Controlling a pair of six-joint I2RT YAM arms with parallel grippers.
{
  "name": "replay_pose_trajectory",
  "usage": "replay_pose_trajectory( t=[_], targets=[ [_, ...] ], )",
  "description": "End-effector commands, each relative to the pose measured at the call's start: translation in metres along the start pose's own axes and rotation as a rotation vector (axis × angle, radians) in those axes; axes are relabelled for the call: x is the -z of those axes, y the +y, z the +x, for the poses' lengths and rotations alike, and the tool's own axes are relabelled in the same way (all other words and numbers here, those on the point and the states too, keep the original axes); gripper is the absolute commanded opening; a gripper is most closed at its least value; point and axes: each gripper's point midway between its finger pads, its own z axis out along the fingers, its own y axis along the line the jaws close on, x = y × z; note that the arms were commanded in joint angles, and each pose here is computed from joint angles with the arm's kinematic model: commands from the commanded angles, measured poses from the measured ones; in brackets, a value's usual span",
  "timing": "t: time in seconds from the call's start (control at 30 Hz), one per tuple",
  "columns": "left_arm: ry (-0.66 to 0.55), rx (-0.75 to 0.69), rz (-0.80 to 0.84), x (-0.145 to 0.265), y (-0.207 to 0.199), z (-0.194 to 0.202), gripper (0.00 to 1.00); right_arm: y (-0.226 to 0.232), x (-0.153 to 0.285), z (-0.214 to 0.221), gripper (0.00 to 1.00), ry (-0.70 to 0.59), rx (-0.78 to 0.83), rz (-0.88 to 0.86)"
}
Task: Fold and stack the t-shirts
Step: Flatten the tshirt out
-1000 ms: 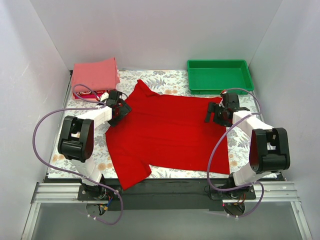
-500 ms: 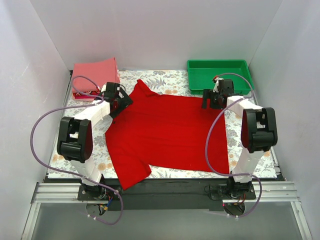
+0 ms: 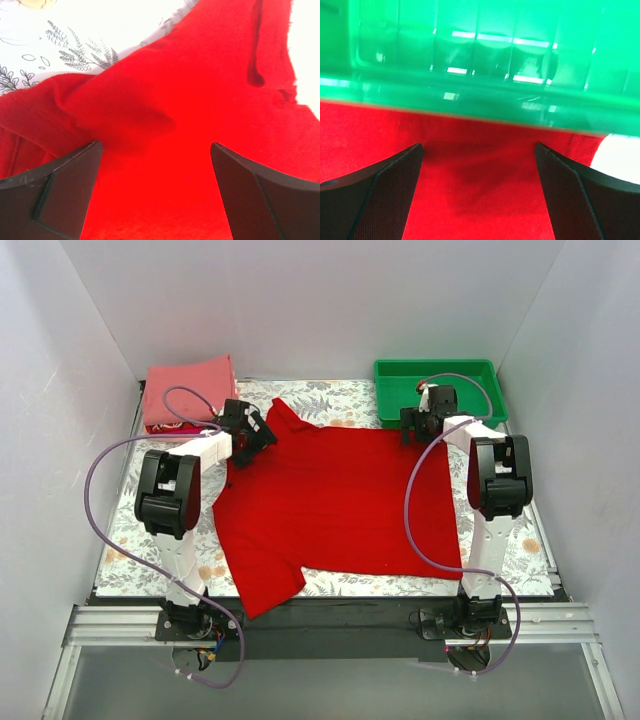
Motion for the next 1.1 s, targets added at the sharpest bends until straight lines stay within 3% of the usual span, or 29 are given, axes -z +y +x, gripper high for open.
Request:
replay_pose_trajectory(
  t=[0.0,0.3,0.53,0.57,0.7,0.8,0.93,1.07],
  targets=[
    [0.020,-0.008,0.001,-0.006,-0.002,0.004,0.89,-0.010,-0.011,-0.005,0.98,0.007,0.031,0.040],
    [-0.005,0.001,0.005,0.004,-0.004,-0.002,0.90,-0.016,-0.019,-0.020,0.98,-0.017,0.057,0.038],
    [-0.045,0.015,-0.001,0.052,-0.014,-0.008,0.90,0.004,0.031,-0.053,0.98,-0.110,0.039,-0.023],
    [-0.082,0.016,0.028,0.075,-0.025,-0.011,0.90,0.008,0.037,-0.053,0.98,-0.116,0.044,-0.020],
    [-0.088,0.021,-0.034,0.113,0.000,0.027,0.90,0.008,0.072,-0.056,0.98,-0.155,0.032,0.044],
    [-0.088,0.059,-0.046,0.141,0.011,0.056,0.90,0.006,0.107,-0.059,0.98,-0.211,-0.079,0.086],
    [0.041,0.030,-0.154,0.170,0.062,0.129,0.90,0.010,0.148,-0.034,0.98,-0.248,-0.232,0.087],
    [0.190,-0.043,-0.136,0.206,0.079,0.204,0.90,0.014,0.168,-0.011,0.98,-0.254,-0.269,0.070]
  ],
)
